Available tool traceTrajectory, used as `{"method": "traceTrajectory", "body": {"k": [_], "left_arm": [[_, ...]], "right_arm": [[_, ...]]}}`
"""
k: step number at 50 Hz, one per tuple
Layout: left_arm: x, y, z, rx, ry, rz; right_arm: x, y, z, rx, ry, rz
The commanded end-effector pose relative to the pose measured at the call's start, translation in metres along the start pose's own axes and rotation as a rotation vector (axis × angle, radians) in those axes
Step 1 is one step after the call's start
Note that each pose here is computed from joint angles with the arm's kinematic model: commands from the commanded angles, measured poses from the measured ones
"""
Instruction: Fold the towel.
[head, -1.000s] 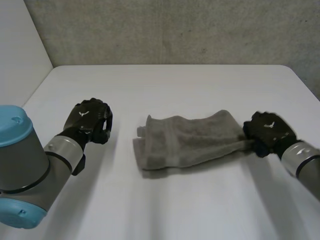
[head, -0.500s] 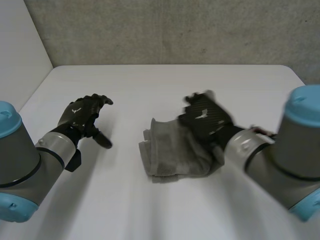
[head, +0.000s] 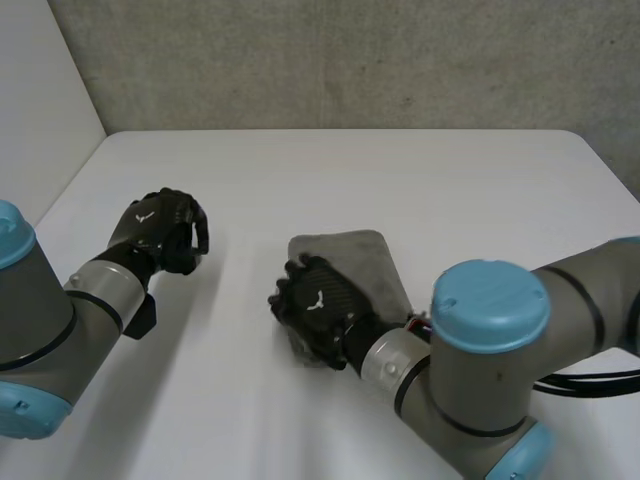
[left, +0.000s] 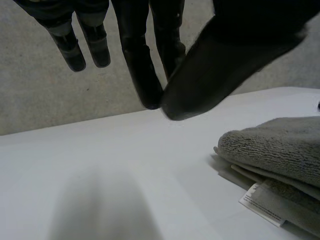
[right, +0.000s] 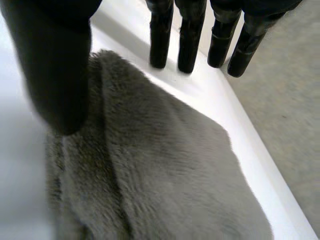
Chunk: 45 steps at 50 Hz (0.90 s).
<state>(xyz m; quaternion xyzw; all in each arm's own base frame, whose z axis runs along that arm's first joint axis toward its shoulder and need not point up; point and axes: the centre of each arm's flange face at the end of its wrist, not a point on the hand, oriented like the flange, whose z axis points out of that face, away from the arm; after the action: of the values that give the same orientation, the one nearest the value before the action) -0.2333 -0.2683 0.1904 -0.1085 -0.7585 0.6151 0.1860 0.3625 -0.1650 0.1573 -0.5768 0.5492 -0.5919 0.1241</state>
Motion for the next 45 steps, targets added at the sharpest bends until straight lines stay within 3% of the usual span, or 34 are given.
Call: {"method": "traceTrajectory", "body": {"k": [1, 8, 16, 22, 26, 33, 45], "left_arm": [[-0.004, -0.003, 0.003, 0.013, -0.005, 0.000], [-0.005, -0.005, 0.004, 0.015, -0.007, 0.000], [0.005, -0.012, 0.006, 0.040, 0.023, 0.005], [0.041, -0.008, 0.008, 0.056, 0.134, 0.024], [0.070, 0.011, 0.016, 0.048, 0.217, 0.021], [0.082, 0.030, 0.030, -0.010, 0.248, -0.045], [0.089, 0.075, 0.034, -0.202, 0.243, -0.056]], "right_arm": [[0.036, -0.009, -0.022, 0.001, 0.116, 0.129], [0.076, -0.010, -0.049, -0.003, 0.223, 0.369], [0.115, 0.012, -0.055, -0.067, 0.321, 0.466], [0.131, 0.044, -0.041, -0.127, 0.356, 0.545], [0.131, 0.052, -0.034, -0.127, 0.347, 0.628], [0.121, 0.069, -0.013, -0.093, 0.203, 0.814], [0.108, 0.094, 0.002, -0.144, 0.148, 0.895]]}}
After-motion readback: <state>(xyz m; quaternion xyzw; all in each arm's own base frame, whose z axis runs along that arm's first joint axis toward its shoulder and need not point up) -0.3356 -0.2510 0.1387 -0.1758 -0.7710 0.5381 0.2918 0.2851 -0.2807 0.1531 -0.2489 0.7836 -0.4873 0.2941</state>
